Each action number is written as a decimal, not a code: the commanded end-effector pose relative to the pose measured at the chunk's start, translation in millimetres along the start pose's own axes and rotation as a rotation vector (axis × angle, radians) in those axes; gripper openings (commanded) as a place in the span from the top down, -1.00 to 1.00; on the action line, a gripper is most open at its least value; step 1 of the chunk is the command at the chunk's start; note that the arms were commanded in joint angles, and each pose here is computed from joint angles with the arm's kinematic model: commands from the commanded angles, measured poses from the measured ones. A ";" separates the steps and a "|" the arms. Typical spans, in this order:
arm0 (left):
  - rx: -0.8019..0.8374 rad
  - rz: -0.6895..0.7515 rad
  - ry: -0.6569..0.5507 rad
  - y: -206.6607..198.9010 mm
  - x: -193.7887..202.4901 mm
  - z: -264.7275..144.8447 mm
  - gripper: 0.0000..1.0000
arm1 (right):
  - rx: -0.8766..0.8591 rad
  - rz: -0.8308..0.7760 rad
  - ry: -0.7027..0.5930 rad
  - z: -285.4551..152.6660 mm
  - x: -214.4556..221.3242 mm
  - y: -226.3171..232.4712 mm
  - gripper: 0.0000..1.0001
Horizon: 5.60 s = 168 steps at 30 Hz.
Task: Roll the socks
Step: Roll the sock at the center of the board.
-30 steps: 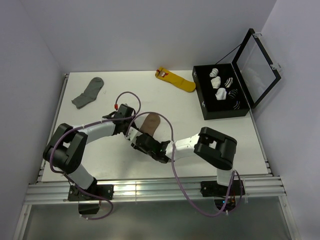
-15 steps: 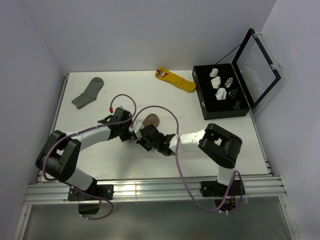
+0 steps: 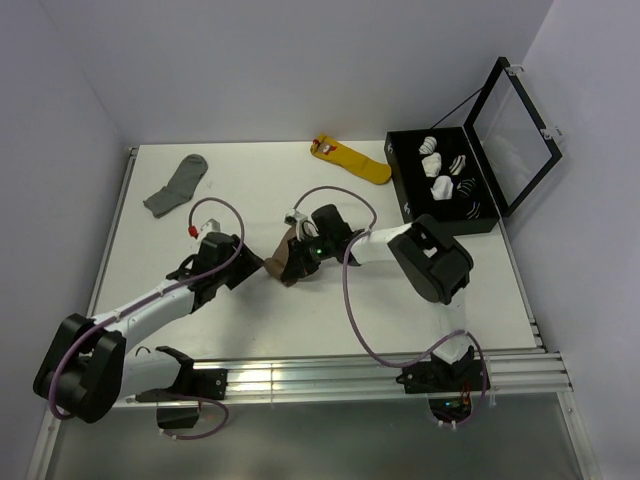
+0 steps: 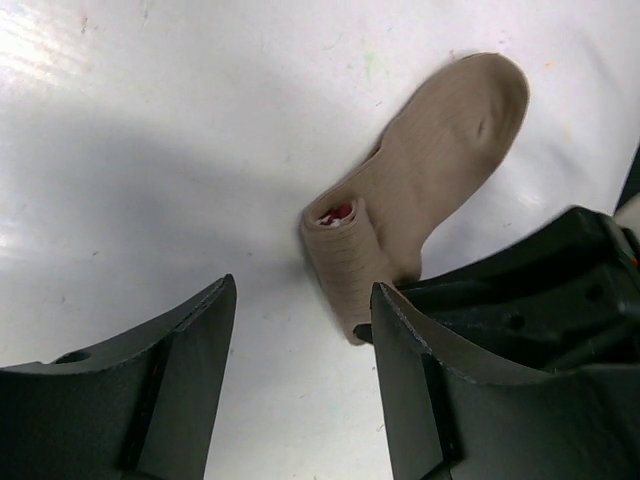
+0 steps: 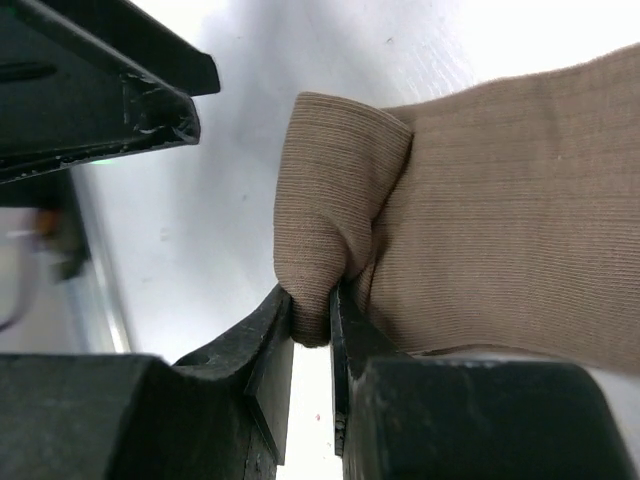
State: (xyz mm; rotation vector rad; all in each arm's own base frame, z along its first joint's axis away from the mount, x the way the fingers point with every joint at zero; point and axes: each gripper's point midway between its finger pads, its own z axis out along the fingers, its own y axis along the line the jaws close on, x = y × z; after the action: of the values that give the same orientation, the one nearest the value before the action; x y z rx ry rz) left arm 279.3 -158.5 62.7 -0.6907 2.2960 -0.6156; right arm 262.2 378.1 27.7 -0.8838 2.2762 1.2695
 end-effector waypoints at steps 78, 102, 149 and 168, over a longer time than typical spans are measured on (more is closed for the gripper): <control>-0.128 -0.015 0.104 23.1 41.4 47.8 0.99 | 0.093 0.114 -0.005 -32.9 -20.5 -7.8 -0.08; -0.224 0.205 0.271 17.2 45.4 51.2 0.99 | 0.682 -0.712 -0.175 -23.3 -31.9 41.1 -0.36; -0.020 0.019 -0.092 -7.8 -20.7 -2.0 -0.21 | 0.049 -0.110 0.164 1.2 7.0 29.3 1.00; 0.036 -0.178 -0.083 9.0 2.3 8.3 -0.22 | -0.032 0.046 0.264 7.5 3.1 19.7 1.00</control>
State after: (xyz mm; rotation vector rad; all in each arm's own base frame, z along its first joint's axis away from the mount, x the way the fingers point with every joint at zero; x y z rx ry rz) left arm 271.1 -152.8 40.7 -0.8359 2.2429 -0.6302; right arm 249.5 391.7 37.9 -1.0764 2.4477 1.2586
